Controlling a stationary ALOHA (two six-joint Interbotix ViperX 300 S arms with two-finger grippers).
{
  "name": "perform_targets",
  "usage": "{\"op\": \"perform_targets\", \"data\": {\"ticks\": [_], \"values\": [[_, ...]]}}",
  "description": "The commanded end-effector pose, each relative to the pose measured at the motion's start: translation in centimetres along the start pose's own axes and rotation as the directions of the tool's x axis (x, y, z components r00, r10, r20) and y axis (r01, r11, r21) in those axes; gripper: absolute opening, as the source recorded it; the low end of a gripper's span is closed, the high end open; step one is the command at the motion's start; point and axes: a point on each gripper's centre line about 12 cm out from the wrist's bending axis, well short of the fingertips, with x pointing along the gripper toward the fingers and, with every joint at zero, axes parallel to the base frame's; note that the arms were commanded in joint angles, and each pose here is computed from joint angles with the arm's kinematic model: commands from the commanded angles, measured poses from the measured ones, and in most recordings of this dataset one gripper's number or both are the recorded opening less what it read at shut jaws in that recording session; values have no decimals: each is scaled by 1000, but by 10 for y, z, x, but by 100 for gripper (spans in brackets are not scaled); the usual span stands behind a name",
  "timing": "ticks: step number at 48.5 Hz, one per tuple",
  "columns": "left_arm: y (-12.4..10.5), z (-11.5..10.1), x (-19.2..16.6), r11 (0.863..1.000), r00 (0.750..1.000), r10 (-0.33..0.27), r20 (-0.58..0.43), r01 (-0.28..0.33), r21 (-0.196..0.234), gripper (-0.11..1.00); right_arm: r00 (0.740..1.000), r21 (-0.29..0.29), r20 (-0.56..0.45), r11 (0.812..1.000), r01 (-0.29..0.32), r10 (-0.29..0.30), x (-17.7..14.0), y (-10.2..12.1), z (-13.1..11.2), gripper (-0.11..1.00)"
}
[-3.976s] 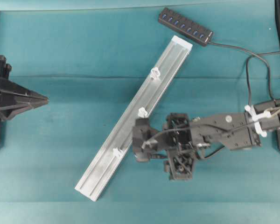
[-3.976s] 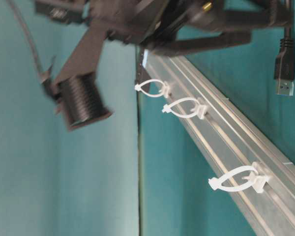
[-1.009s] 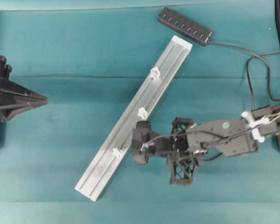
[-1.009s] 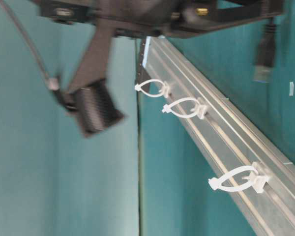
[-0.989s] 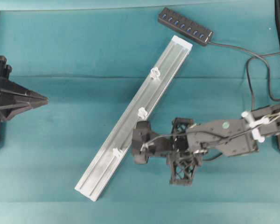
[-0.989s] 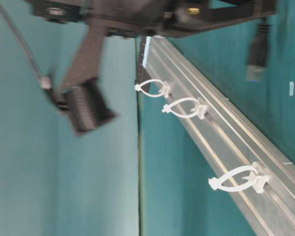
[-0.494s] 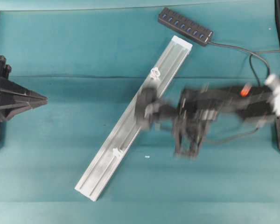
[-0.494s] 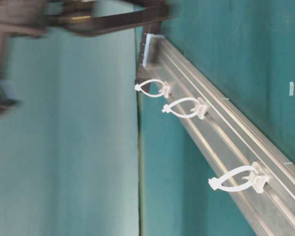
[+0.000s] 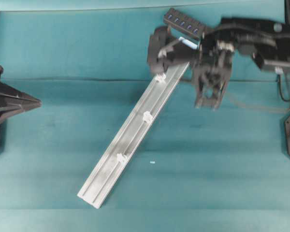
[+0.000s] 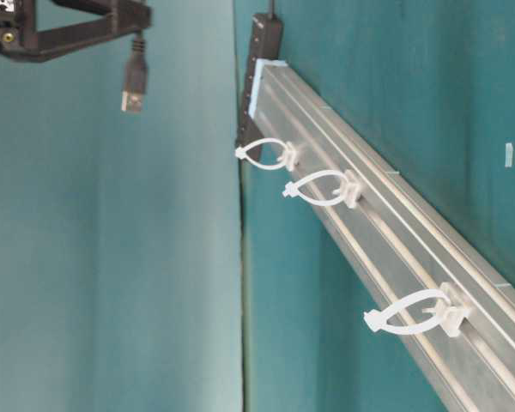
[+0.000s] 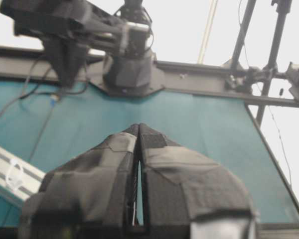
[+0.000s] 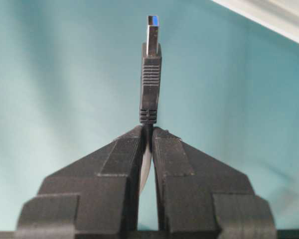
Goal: Pass the USB cable through three rings with both arms.
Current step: 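Carry the plug with the right gripper to the top ring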
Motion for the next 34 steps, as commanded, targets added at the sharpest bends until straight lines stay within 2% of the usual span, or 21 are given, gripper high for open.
{"op": "perform_targets", "data": {"ticks": [1, 9, 14, 19, 25, 34], "values": [[-2, 14, 0, 1000, 1000, -7, 21, 7, 4, 0, 999, -40, -13, 998, 40, -40, -9, -17, -3, 8], [-2, 21, -5, 1000, 1000, -3, 20, 2, 9, 0, 996, -138, -15, 987, 80, -83, -9, -46, -9, 8], [-3, 25, -5, 1000, 1000, -4, 30, 3, 11, 0, 995, -212, 12, 972, 97, -97, -6, -66, -13, 7], [-2, 23, -5, 1000, 1000, -2, 11, 1, 11, 0, 990, -311, 65, 940, 140, -125, -4, -85, -14, 7], [-2, 22, -3, 1000, 1000, -1, 3, 1, 2, 0, 981, -416, 121, 890, 188, -151, 3, -98, -12, 7], [-3, 26, -5, 1000, 1000, -2, 15, 2, -1, 0, 977, -485, 143, 849, 211, -161, 27, -109, -14, 7]]}}
